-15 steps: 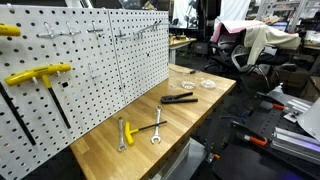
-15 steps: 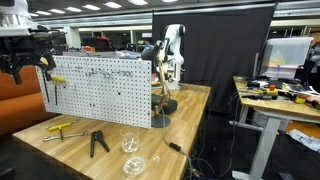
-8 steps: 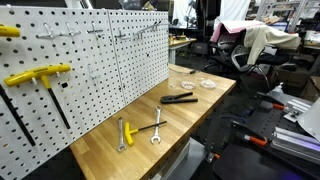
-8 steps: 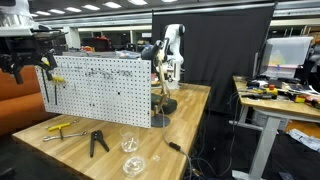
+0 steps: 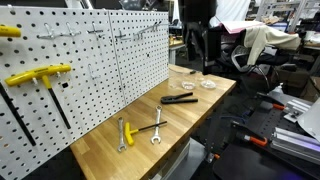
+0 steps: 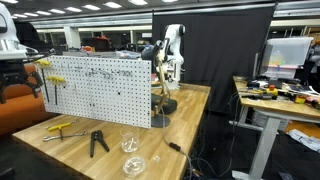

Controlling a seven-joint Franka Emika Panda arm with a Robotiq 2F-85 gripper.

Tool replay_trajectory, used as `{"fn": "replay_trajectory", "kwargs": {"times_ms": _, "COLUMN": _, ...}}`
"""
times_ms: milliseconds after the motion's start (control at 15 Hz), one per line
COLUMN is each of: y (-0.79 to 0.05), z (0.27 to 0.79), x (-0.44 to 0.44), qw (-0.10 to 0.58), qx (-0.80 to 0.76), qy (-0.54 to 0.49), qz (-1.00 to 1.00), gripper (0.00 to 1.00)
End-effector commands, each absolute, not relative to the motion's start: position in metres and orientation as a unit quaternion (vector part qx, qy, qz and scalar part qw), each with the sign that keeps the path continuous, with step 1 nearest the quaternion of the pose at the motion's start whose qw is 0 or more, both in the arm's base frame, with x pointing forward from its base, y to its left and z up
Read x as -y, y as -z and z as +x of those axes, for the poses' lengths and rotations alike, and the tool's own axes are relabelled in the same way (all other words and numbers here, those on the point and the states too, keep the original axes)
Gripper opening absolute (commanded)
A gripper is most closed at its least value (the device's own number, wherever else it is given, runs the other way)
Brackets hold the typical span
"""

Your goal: Place the black and yellow tool on the table on the peg board

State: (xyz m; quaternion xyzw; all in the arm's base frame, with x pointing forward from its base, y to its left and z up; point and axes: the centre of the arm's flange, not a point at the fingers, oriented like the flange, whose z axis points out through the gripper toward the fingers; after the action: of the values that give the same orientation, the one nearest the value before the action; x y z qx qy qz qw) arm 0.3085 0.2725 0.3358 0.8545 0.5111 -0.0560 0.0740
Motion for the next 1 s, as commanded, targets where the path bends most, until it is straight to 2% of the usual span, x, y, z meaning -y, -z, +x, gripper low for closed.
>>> {"fn": "replay_trajectory", "kwargs": {"times_ms": 0, "y": -0.308, "z": 0.324, "x": -0.306, "qw": 0.087, "qx": -0.560, "qy": 0.053, "qz": 0.822, "gripper": 1.00}}
{"fn": "replay_trajectory", "kwargs": {"times_ms": 600, "y": -0.299, "z": 0.328, "x": -0.317, "qw": 0.066, "qx": -0.551, "qy": 0.047, "qz": 0.831, "gripper": 1.00}}
{"fn": "replay_trajectory", "kwargs": {"times_ms": 933, "y": -0.290, "z": 0.337, "x": -0.332, "qw": 0.031, "qx": -0.537, "qy": 0.016, "qz": 0.843, "gripper": 1.00}}
